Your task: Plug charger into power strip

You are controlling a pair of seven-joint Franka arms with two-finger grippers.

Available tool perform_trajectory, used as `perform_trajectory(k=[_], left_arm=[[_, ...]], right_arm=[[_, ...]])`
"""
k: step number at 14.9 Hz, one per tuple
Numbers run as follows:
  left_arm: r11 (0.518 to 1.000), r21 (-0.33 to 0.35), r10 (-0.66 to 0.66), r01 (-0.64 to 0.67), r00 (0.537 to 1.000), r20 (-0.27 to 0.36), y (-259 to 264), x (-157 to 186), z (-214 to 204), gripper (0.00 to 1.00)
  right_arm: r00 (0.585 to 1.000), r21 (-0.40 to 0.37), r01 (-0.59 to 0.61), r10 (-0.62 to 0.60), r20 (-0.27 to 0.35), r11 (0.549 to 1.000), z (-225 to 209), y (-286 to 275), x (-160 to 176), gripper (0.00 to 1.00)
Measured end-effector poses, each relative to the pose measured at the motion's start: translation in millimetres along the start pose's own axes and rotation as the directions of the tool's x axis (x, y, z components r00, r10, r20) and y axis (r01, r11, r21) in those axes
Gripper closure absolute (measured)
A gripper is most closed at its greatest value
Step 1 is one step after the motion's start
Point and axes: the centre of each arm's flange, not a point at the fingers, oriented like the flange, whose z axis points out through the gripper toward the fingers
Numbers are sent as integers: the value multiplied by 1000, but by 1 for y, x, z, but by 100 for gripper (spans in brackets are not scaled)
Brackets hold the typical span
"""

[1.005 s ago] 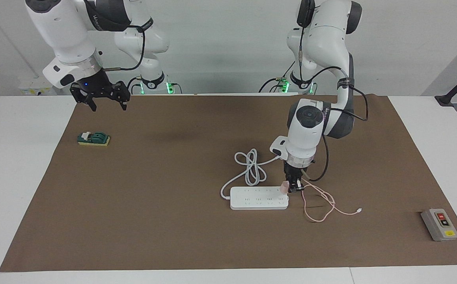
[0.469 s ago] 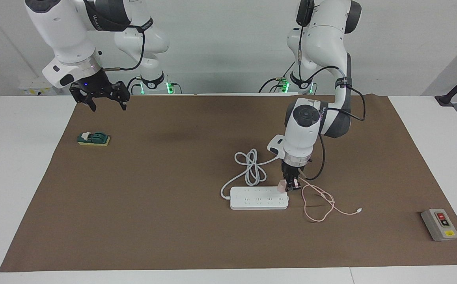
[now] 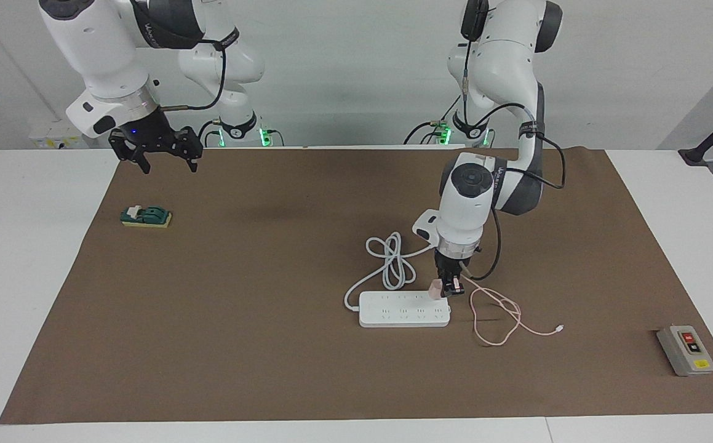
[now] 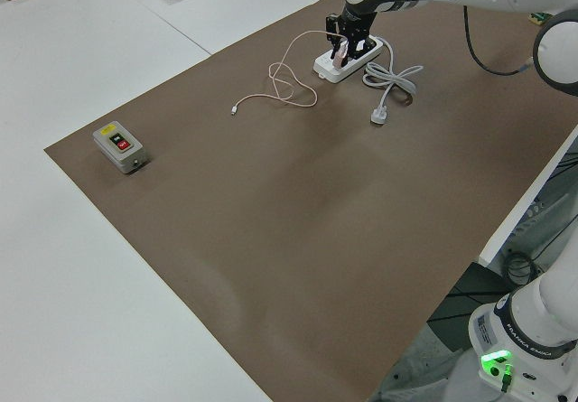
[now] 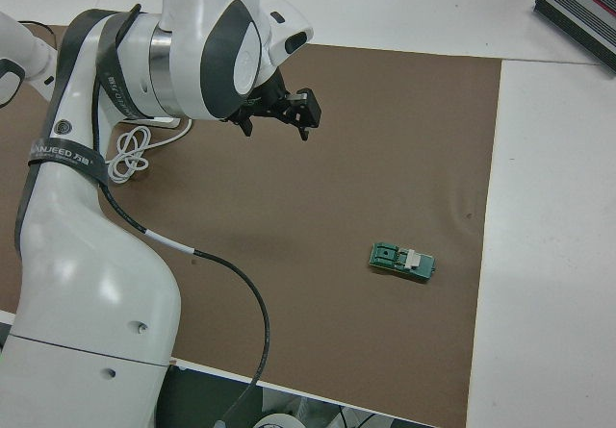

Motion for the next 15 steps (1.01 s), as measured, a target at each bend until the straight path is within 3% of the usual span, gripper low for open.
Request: perform_trajectory(k=[15], left_arm=[[1000,18,0,0,999,38,0,-1,1,71]], right_arm=[[1000,0,0,0,0,1000,0,0,0,0]])
